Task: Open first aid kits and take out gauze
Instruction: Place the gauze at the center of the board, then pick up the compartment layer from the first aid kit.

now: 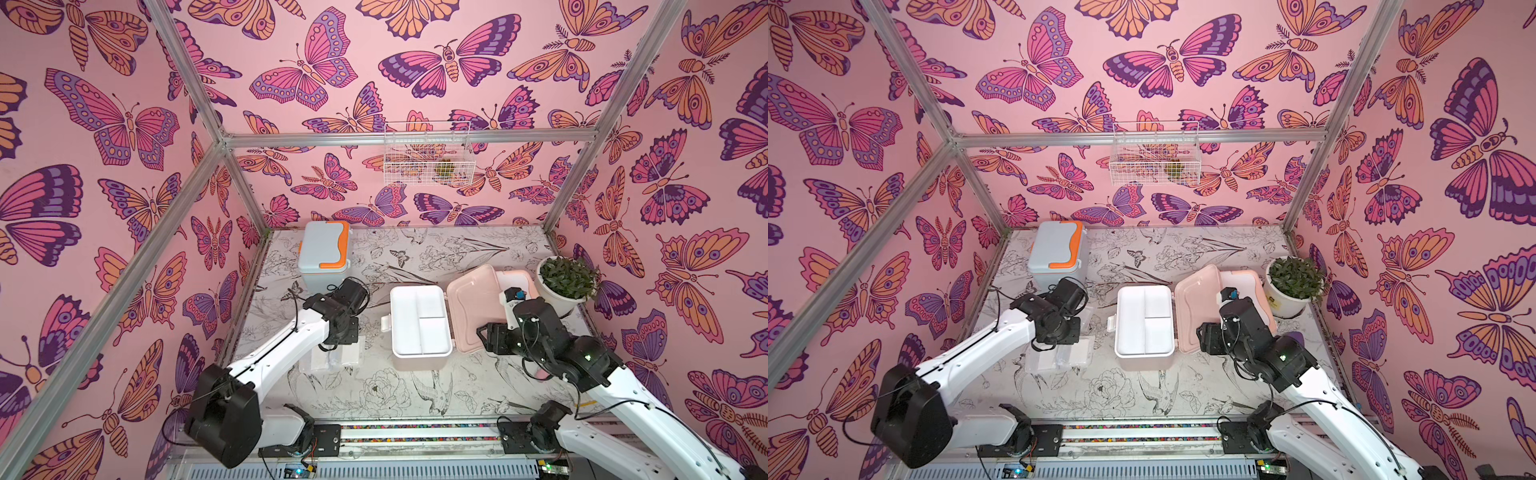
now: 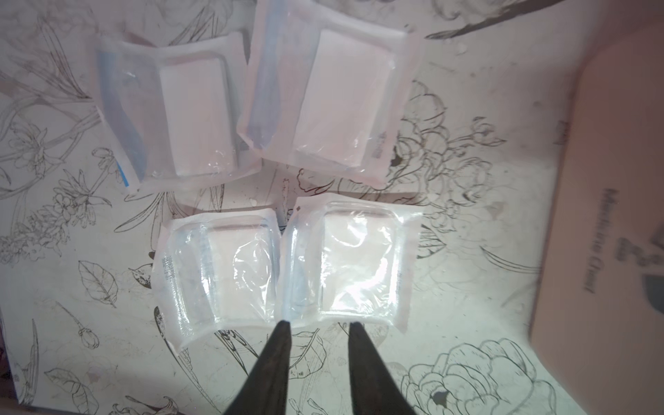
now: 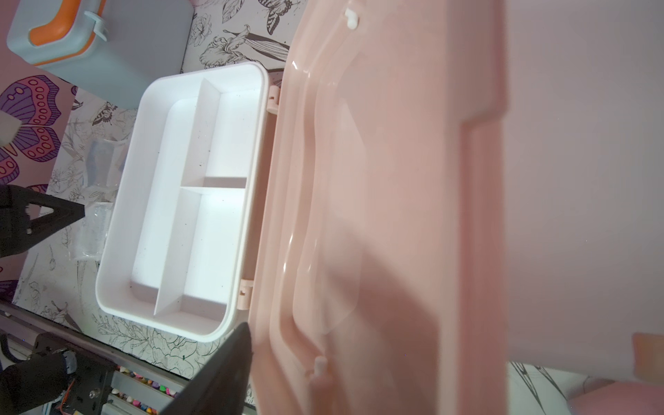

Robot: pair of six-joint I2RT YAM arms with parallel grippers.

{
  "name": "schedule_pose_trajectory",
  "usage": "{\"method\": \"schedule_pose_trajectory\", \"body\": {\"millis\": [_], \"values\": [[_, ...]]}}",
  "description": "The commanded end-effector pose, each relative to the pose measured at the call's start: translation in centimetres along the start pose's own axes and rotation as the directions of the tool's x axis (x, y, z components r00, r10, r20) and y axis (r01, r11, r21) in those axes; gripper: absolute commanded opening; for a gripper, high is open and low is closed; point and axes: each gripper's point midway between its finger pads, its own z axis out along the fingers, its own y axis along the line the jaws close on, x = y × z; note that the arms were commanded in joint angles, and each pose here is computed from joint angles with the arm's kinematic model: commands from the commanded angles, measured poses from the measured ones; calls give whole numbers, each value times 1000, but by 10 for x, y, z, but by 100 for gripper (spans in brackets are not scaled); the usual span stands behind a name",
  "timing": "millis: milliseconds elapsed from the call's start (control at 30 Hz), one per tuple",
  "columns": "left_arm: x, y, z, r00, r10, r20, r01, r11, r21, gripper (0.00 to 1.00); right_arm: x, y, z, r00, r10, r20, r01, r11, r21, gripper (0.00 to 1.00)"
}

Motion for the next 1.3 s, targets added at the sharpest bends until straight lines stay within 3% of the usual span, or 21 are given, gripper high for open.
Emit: {"method": "schedule_pose_trajectory", "body": {"millis": [0,267,500,600,667,900,1267], "values": [[-10,-16,-37,995,-26,99,11,988,153,44,-9,-2,-16,999,3,34,-4,1000,14,73],[-18,-37,-103,946,-136,293,-12,891,454,73,-20,-9,-36,996,-12,85,7,998,56,82],[-13,-83,-154,921,-182,343,-142,665,733,88,-39,-5,-67,990,-43,133,34,997,63,87],[-11,-90,-168,910,-211,358,-167,603,780,98,-47,-2,-84,985,-55,166,47,997,55,90],[-13,-91,-171,893,-241,380,-181,580,794,100,-50,2,-91,982,-59,180,54,998,34,90],[-13,-81,-169,866,-275,418,-185,600,778,100,-50,29,-72,991,-70,116,78,995,-64,89],[-8,-67,-96,880,-344,328,10,702,712,100,-37,89,-5,980,-198,-23,196,978,-71,76]]}}
